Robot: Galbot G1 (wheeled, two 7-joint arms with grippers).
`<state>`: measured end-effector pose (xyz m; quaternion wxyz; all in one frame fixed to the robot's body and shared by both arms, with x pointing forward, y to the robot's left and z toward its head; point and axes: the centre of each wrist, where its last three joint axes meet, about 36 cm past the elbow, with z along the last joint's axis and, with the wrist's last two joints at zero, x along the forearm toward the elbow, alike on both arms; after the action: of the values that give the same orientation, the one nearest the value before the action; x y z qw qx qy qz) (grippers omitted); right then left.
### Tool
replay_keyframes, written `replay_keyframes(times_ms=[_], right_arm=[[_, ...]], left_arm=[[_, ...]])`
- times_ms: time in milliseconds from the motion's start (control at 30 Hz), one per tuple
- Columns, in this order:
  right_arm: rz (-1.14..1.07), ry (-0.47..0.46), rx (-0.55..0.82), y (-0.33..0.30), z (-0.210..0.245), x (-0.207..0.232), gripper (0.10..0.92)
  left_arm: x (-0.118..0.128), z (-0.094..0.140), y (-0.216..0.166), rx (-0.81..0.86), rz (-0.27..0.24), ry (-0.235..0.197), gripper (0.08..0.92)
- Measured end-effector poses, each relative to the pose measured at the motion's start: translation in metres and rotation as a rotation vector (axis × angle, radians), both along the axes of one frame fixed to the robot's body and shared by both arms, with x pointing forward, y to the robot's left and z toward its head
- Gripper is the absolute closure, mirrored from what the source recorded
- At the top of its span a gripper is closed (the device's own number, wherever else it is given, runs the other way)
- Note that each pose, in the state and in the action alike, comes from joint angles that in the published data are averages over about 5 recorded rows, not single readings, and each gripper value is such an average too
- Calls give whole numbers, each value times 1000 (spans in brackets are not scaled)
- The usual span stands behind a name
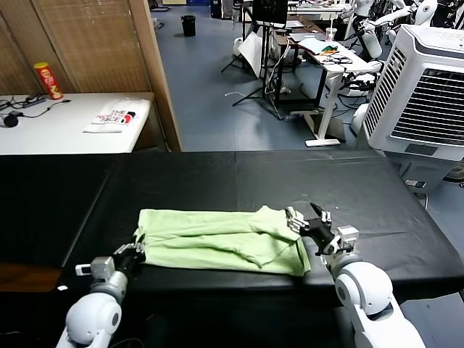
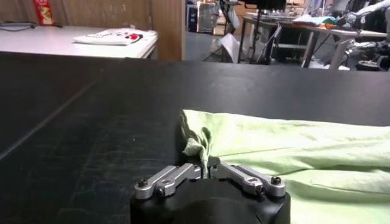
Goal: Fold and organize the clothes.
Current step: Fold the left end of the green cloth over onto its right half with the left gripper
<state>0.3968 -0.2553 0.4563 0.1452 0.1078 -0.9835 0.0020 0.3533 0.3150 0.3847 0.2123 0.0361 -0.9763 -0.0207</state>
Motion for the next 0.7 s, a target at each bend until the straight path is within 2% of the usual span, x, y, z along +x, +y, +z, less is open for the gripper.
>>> replay_keyframes(times_ms=[233,433,567,700], right_arm=[[0,1,4,2,-1,0,224],[1,6,10,6,-3,-3,224],[-2,11,8,8,-5,-8,224],[-12,13,4,8,-6,-13,224]], left_arm=[[-8,4,49,230,57,-11,842],[-18,30,102,420,137,-31,842],[-20,49,99,427,154,-51,842],[-19,66,67,321,134,-65,842]])
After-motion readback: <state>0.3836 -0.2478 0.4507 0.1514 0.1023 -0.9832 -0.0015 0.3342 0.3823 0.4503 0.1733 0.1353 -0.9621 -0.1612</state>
